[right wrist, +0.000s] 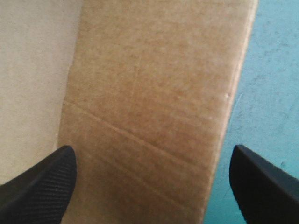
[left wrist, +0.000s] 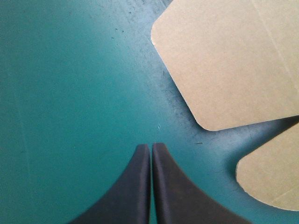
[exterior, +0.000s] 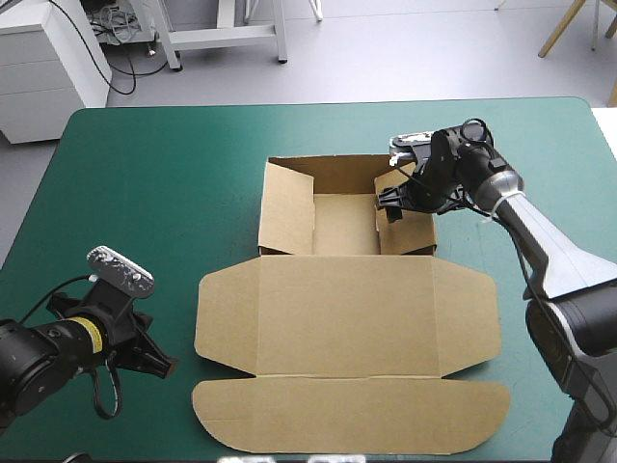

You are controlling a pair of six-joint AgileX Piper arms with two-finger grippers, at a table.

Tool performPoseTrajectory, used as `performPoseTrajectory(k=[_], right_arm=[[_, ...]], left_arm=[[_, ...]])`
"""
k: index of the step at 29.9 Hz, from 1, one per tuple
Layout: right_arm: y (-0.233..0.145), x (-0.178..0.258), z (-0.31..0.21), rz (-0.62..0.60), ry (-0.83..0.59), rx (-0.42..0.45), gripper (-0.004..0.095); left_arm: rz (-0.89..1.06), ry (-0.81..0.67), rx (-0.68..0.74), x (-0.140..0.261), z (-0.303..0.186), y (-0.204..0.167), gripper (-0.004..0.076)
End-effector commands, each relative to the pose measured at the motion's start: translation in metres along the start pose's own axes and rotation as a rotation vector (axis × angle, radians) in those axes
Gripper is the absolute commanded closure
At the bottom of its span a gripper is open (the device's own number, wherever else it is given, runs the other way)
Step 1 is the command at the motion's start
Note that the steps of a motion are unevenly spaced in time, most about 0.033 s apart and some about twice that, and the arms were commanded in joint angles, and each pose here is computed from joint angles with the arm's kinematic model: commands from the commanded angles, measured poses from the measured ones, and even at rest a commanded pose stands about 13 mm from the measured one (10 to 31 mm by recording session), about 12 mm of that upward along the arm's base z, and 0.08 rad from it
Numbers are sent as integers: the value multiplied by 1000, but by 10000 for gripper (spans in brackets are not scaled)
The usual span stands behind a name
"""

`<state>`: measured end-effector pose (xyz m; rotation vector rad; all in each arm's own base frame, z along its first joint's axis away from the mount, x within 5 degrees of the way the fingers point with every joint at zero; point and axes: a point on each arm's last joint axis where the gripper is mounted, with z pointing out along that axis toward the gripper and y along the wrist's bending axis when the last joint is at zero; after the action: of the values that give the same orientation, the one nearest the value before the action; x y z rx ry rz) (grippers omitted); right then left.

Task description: Fold the box

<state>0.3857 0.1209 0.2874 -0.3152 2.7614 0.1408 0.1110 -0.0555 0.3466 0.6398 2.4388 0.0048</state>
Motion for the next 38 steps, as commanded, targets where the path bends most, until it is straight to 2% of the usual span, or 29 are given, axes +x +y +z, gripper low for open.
performPoseTrajectory(k=[1,2,4,9,10,18,23,32,38], right_arm=[[-5,-8,-20,8,-86,-8,155],[-5,-8,-19,8,-88,-8,192],[-5,-9,-19,5,-92,-4,333],[-5,-8,-19,3,-86,1,866],[-5,-8,-19,3,-86,1,932],[-5,-10,-26,-1,-124,3,927],[-16,-12,-49,-15,-216,60,927],[-96,4,-115,112,-362,194,927],[-167,28,-140,283,-385,285,927]], left_arm=[[-8,-72,3,-7,-7,1,733],[-8,-72,3,-7,-7,1,733],[-8,-74,3,-7,-7,1,733],[-8,-76,3,-7,-7,1,732],[-8,-76,3,-7,-7,1,733],[-8,-76,3,-7,-7,1,733],[-12,-71,3,-7,-7,1,733],[-11,-62,0,-6,-7,1,733],[-10,-64,-2,-6,-7,1,733]])
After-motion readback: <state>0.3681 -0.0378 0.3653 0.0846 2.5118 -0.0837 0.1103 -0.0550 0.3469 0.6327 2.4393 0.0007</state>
